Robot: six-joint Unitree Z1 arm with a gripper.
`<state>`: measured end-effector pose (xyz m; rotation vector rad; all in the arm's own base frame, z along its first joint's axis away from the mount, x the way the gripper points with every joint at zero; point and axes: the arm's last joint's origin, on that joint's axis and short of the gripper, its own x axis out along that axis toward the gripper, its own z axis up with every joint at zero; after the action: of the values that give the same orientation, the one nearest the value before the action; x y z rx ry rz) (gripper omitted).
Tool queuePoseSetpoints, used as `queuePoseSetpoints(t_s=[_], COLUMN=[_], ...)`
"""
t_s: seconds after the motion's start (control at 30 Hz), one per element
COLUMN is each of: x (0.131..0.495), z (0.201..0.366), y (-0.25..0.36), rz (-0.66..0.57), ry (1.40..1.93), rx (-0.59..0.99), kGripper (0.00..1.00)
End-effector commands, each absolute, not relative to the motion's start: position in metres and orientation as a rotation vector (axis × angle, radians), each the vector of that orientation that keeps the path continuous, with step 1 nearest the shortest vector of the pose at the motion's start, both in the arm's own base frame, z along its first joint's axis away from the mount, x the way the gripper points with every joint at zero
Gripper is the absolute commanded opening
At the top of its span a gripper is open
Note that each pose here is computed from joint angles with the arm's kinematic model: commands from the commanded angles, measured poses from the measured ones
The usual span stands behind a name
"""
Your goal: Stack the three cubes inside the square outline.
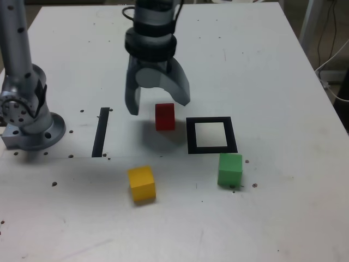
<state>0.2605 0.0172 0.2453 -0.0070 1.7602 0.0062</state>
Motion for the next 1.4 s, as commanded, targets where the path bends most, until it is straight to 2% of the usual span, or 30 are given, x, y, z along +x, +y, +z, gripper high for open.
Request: queuePoseSetpoints(t_s=[0.0, 0.23, 0.5, 0.63, 0.9, 1.17, 1.37], x=[0.267, 0.278, 0.284, 0.286, 0.288, 0.289, 0.287], z=[0.242, 0.227, 0.210, 0.208, 0.209, 0.208, 0.214], y=[0.019, 0.023, 0.025, 0.026, 0.026, 0.027, 0.026], rz=[0.009, 0.014, 0.013, 0.015, 0.020, 0.026, 0.025], ry=[1.761, 1.805, 1.852, 1.841, 1.783, 1.762, 1.764], rx=[-0.006, -0.020, -0.033, -0.033, -0.029, -0.022, -0.022], kGripper=[0.93, 0.89, 0.76, 0.64, 0.38, 0.22, 0.14])
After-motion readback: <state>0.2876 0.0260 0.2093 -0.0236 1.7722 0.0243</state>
